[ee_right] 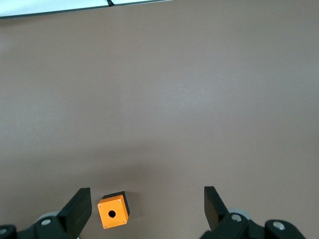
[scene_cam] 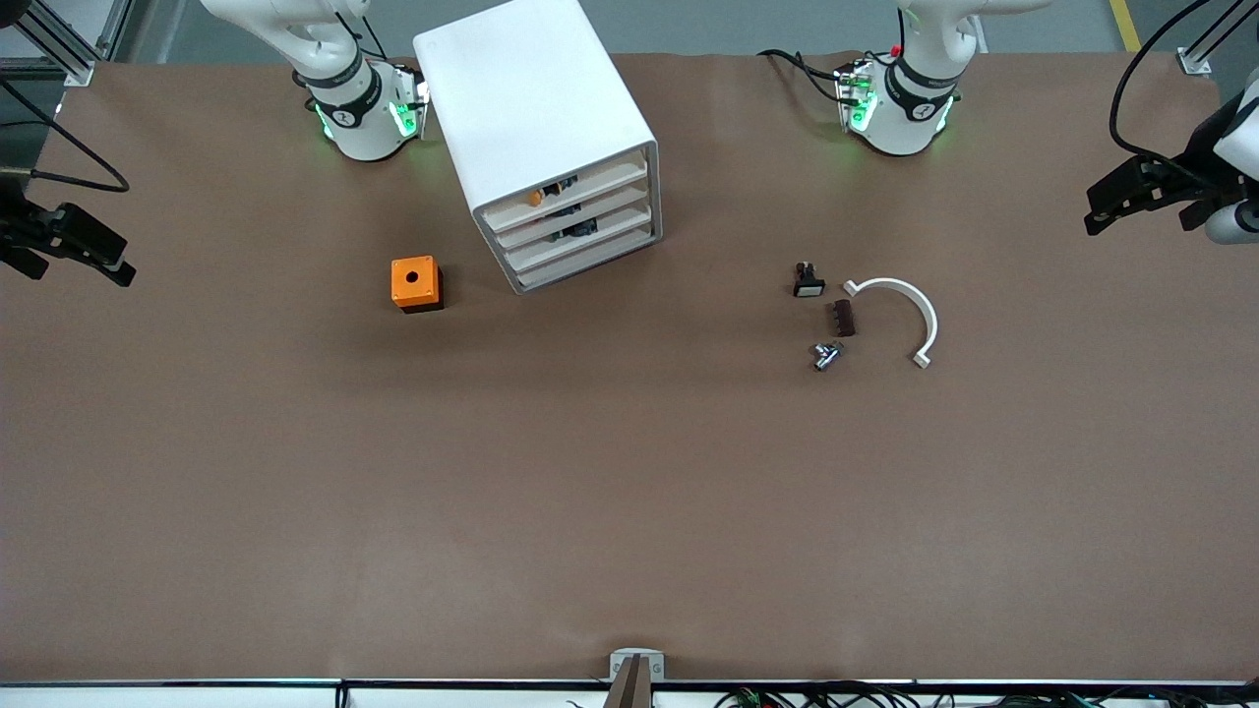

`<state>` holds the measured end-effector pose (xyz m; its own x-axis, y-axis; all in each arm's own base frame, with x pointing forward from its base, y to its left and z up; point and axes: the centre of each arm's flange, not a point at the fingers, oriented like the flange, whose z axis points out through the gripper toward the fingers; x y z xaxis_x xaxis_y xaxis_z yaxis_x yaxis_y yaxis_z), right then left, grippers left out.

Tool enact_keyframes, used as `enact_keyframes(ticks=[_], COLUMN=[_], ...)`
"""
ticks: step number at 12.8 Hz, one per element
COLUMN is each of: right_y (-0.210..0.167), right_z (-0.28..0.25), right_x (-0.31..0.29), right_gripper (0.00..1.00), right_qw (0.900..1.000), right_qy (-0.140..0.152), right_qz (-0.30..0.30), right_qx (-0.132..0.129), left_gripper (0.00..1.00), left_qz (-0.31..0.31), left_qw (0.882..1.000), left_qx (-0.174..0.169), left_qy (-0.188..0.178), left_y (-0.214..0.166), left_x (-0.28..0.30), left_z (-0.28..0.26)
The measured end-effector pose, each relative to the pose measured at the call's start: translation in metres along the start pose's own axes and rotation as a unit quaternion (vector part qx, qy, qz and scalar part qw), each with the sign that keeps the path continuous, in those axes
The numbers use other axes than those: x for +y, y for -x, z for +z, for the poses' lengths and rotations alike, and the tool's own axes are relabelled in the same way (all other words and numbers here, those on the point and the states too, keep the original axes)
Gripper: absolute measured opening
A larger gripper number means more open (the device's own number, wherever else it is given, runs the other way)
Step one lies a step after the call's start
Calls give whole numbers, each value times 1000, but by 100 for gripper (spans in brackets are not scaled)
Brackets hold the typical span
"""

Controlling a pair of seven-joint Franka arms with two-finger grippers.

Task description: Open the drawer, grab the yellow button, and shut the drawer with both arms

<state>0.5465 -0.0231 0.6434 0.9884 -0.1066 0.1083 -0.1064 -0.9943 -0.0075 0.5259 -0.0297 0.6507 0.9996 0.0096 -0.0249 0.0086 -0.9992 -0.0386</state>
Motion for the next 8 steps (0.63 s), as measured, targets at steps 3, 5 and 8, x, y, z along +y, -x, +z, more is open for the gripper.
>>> enact_keyframes(ticks=[3, 5, 8], right_y=[-1, -2, -2], right_z=[4, 6, 7], right_x=[1, 1, 1], right_gripper=[97, 87, 68], right_qw=[1000, 1000, 1000], right_qy=[1, 1, 2], right_qz=[1, 1, 1], right_qx=[-3, -6, -7], left_gripper=[100, 100, 100], left_qz=[0, 0, 3], left_qw=[1000, 1000, 999], left_qx=[-1, -4, -33], left_qy=[0, -7, -15], left_y=[0, -3, -22], left_x=[0, -1, 1], left_z=[1, 4, 36])
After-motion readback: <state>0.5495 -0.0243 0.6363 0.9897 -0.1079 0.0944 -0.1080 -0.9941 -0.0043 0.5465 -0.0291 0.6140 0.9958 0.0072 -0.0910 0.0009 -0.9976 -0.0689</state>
